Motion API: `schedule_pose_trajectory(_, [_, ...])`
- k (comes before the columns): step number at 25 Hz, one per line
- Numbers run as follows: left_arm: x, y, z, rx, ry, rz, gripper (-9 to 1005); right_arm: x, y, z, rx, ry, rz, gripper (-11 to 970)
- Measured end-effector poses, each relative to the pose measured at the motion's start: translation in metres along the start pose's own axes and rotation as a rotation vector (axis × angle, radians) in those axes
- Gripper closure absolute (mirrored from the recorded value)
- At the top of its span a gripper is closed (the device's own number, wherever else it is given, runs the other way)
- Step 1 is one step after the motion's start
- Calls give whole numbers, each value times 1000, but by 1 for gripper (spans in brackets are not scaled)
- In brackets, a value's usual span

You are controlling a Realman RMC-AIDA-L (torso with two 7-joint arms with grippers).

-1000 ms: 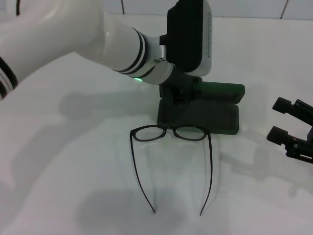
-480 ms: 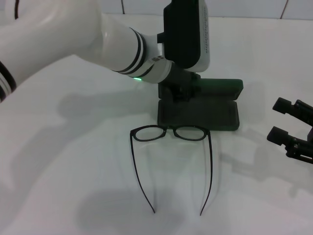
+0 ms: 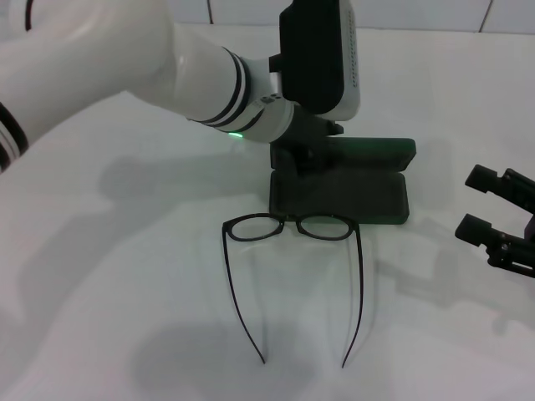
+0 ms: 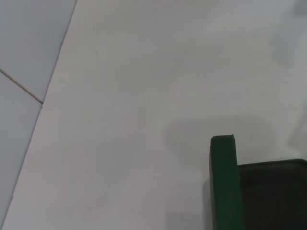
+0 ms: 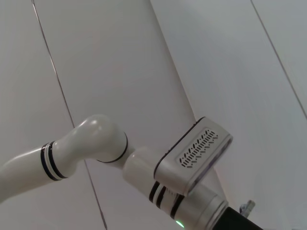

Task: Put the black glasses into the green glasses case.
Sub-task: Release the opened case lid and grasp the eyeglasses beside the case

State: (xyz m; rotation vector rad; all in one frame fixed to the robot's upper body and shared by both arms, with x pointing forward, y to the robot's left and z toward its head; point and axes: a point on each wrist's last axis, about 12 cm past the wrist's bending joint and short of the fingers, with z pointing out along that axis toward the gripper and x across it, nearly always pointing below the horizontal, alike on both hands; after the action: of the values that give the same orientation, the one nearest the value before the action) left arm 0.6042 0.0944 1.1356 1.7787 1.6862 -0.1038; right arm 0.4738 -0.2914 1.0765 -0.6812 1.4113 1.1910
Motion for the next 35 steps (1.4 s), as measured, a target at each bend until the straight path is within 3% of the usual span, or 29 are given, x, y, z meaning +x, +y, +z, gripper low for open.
schedule_pose_trajectory(8, [-2,2,-3,23,4,4,627,-1,-2,2,2,9,4,229])
schedule_pose_trajectory(11, [-6,4,-7,13,-8,8,566,0,-4,3,7,16,6,232])
schedule_pose_trajectory(18, [-11,12,-41,-78,-94,-25,575,-3,-13,20,-24,89,21,239])
schedule_pose_trajectory(23, [-9,12,-84,-187,-283,-158,582,-26,-30,47,-74,176,-14,244])
schedule_pose_trajectory(28, [3,7,-124,-260,-476,-266,597,-56,-48,80,-103,381,-8,251])
schedule_pose_trajectory(32, [24,-4,-141,-284,-595,-337,640,-74,-58,108,-88,587,7,263])
schedule_pose_trajectory(35, [50,-19,-151,-283,-681,-383,671,-85,-62,142,-102,745,-20,282])
